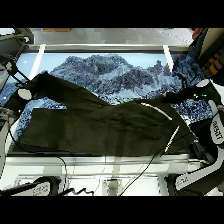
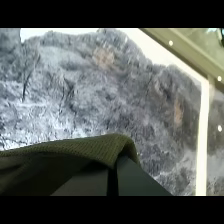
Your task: Fold the clothes and pants, and hang the long-sleeved shirts on hangers.
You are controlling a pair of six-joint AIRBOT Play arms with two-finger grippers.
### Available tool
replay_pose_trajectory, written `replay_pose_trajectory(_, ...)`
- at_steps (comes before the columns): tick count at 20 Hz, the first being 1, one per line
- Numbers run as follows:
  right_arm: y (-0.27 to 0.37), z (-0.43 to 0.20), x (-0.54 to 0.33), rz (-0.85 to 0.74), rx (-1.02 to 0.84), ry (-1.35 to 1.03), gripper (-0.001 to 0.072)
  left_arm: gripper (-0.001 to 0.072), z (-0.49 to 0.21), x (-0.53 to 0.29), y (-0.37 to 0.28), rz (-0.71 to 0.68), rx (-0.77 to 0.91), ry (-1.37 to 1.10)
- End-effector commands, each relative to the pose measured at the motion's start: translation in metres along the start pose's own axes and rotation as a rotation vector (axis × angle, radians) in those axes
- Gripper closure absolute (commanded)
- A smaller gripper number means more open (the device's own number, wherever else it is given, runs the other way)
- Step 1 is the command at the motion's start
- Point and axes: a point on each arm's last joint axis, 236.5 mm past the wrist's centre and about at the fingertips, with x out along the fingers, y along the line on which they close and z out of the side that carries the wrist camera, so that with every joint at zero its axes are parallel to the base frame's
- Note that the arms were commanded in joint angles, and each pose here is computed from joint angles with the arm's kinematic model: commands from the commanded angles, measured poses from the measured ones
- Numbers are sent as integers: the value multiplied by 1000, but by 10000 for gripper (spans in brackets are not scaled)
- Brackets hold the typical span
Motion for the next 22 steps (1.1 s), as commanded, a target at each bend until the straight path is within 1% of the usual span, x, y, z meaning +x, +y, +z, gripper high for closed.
replay_pose_trajectory(1,-22,3,-36,-22,37,-48,675,692,8,-6,0,-2,-2,-12)
replay_pose_trajectory(4,-36,-9,-51,-7,85,-35,675,686,-13,4,3,4,-1,42)
replay_pose_trajectory(5,-38,-12,-53,-2,93,-29,675,559,-21,9,3,7,1,59)
replay_pose_trajectory(6,-36,-15,-53,3,93,-19,675,136,-27,12,5,11,1,72)
replay_pose_trajectory(7,-36,-16,-53,3,93,-15,675,3,-29,13,6,13,-1,76)
replay_pose_trajectory(9,-35,-15,-52,6,91,-15,675,-1,-23,10,14,24,-6,75)
replay_pose_trajectory(11,-35,-15,-52,5,90,-15,675,-1,-22,6,38,63,-18,107)
replay_pose_trajectory(14,-35,-15,-52,4,90,-15,675,-1,-47,-7,90,142,-58,271)
replay_pose_trajectory(15,-35,-15,-52,4,90,-15,675,-1,-59,-13,108,180,-19,334)
replay_pose_trajectory(17,-35,-15,-52,4,90,-15,675,1,-82,-28,147,271,110,467)
replay_pose_trajectory(18,-35,-15,-52,4,90,-15,675,1,-90,-32,158,293,166,515)
replay_pose_trajectory(19,-35,-15,-52,4,90,-15,675,2,-99,-34,163,282,247,561)
replay_pose_trajectory(20,-35,-15,-52,4,90,-15,675,2,-110,-33,160,243,342,610)
replay_pose_trajectory(22,-35,-15,-52,4,90,-16,675,2,-128,-25,154,186,473,660)
